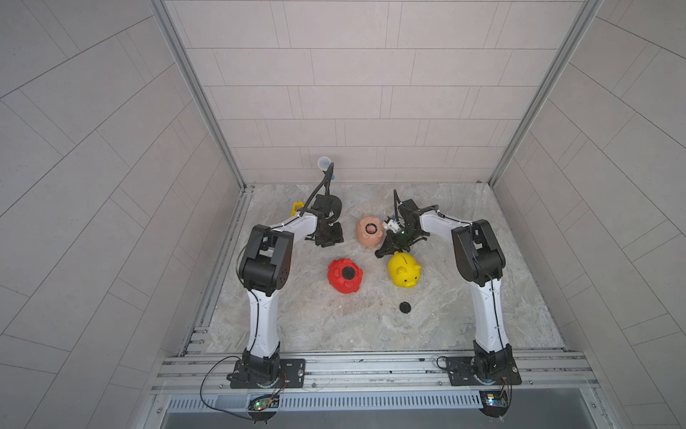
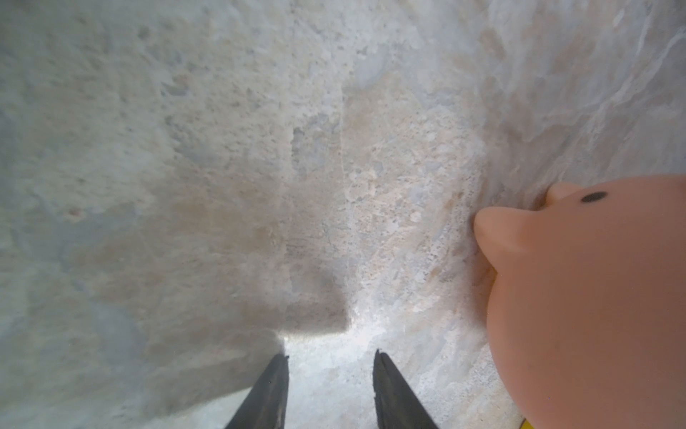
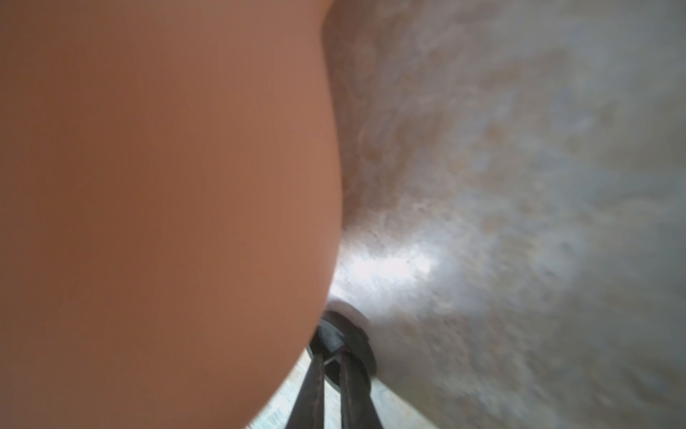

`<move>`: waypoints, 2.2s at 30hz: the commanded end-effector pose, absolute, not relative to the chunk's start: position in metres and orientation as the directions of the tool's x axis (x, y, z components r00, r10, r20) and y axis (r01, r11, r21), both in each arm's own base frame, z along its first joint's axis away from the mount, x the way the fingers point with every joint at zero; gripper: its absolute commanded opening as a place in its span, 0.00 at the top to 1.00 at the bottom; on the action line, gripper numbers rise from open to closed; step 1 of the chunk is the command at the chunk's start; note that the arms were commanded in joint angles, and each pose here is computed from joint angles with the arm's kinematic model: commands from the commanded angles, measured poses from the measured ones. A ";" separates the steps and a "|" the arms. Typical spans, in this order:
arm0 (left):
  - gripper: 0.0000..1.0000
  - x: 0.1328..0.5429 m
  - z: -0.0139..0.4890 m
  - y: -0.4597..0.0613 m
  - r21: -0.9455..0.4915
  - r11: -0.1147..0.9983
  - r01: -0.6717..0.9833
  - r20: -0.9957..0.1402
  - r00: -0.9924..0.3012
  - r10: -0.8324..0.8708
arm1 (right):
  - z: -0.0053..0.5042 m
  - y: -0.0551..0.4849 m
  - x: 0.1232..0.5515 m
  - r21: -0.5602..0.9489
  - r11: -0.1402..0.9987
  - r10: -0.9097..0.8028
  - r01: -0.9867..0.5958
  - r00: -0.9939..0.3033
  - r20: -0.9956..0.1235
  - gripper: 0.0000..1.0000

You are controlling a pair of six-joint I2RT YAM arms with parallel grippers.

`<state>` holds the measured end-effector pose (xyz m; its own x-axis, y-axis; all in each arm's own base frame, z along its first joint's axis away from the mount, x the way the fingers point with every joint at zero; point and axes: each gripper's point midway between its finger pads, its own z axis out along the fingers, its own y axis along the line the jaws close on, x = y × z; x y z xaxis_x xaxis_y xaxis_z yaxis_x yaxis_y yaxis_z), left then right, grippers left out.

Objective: Close piggy banks
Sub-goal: Move the knob to the center of the board.

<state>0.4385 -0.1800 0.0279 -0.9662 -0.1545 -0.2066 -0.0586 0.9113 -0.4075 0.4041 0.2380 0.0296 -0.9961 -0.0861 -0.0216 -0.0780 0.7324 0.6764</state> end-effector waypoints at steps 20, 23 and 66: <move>0.57 0.421 0.024 -0.176 -0.450 0.891 -0.059 -0.196 -0.967 -0.163 | 0.023 0.044 0.415 0.219 0.952 0.243 0.216 -0.964 -0.106 0.84; 0.57 0.419 0.029 -0.175 -0.462 0.885 -0.047 -0.212 -0.964 -0.162 | 0.028 0.019 0.405 0.158 0.953 0.280 0.260 -0.951 -0.127 0.83; 0.57 0.418 0.048 -0.164 -0.518 0.855 -0.017 -0.257 -0.951 -0.174 | 0.012 0.002 0.393 -0.044 0.973 0.223 0.229 -0.969 -0.108 0.92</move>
<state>0.4167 -0.1677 0.0335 -0.9590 -0.1761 -0.2223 -0.0377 0.8561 -0.5155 0.4048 0.0014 0.0251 -0.9600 0.2287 -0.1616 0.2363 0.9712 -0.0292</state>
